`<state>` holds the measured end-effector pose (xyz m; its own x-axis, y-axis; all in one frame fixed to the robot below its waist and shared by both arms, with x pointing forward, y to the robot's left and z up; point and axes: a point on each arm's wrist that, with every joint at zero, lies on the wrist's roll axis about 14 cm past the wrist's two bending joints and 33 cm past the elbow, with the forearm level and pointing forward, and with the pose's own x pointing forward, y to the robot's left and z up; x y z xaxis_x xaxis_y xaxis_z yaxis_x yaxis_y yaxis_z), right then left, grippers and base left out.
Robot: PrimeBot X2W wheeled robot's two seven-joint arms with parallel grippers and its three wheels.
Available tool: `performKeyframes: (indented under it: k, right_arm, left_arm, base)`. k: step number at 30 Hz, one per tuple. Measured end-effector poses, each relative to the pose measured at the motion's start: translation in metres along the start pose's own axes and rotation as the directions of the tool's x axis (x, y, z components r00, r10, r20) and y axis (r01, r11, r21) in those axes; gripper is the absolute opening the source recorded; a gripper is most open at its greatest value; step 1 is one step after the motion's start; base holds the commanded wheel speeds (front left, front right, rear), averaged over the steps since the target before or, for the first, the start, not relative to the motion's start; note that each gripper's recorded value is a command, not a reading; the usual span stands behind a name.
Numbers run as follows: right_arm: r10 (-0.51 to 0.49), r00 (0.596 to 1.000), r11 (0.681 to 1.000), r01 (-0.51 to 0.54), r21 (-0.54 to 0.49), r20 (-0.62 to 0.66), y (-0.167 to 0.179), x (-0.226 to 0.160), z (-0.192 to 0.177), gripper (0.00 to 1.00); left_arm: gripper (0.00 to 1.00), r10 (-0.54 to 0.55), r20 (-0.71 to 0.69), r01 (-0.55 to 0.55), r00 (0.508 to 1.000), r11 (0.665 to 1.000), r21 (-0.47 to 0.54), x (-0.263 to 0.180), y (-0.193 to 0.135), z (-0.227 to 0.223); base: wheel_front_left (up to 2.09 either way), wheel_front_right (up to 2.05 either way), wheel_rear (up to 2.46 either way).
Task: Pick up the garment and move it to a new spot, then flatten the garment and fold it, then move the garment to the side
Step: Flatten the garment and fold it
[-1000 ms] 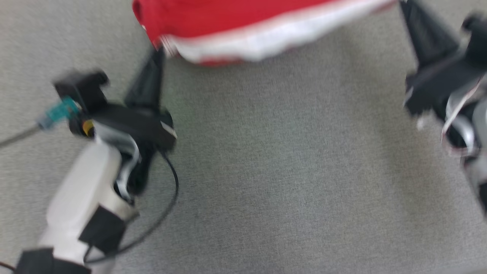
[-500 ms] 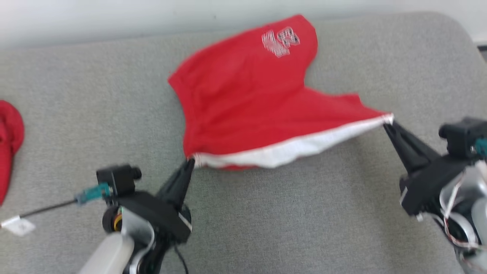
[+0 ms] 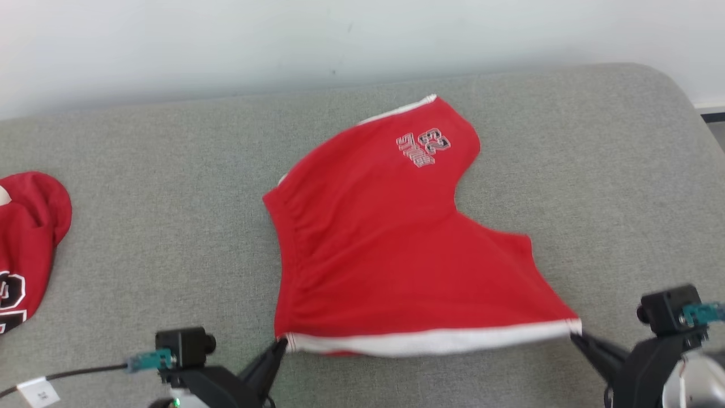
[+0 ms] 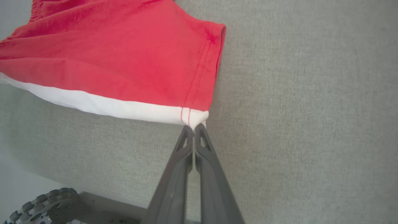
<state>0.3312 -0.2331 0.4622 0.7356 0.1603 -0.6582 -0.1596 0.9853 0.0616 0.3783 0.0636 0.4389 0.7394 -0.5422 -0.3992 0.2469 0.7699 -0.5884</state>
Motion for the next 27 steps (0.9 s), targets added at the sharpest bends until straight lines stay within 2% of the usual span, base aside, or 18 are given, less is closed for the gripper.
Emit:
performKeyframes:
  k: [6, 9, 14, 17, 21, 27]
  right_arm:
    - [0.028, 0.995, 0.995, -0.019, 0.095, -0.097, 0.006, -0.02, -0.028, 0.0]
    - [0.0, 0.999, 0.994, 0.006, 0.109, -0.052, 0.0, -0.029, -0.017, 0.0]
    - [-0.068, 0.994, 0.997, 0.065, 0.033, 0.082, -0.017, -0.034, 0.023, 0.0]
    - [-0.071, 0.988, 0.996, 0.077, -0.039, 0.134, -0.019, -0.027, 0.044, 0.0]
    - [-0.043, 0.977, 0.989, 0.071, -0.126, 0.207, -0.017, -0.01, 0.076, 0.0]
    - [0.019, 0.953, 0.971, 0.055, -0.233, 0.303, -0.008, 0.023, 0.125, 0.0]
  left_arm:
    - [0.0, 0.003, -0.13, -0.001, 0.992, 1.0, 0.014, -0.017, 0.0, -0.03]
    - [0.0, -0.018, -0.154, 0.019, 0.988, 1.0, 0.005, -0.023, -0.007, -0.035]
    - [0.0, -0.038, -0.049, 0.036, 0.998, 0.999, -0.034, -0.02, -0.016, -0.013]
    - [0.0, -0.067, 0.009, 0.067, 0.998, 0.996, -0.061, -0.013, -0.026, 0.001]
    - [0.0, -0.1, 0.101, 0.108, 0.99, 0.991, -0.084, -0.002, -0.036, 0.026]
    - [0.0, -0.083, 0.181, 0.105, 0.98, 0.988, -0.111, 0.016, -0.033, 0.052]
  base:
    - [0.0, 0.0, 0.0]
    - [0.0, 0.0, 0.0]
    - [0.0, 0.0, 0.0]
    - [0.0, 0.0, 0.0]
    - [0.0, 0.0, 0.0]
    - [0.0, 0.0, 0.0]
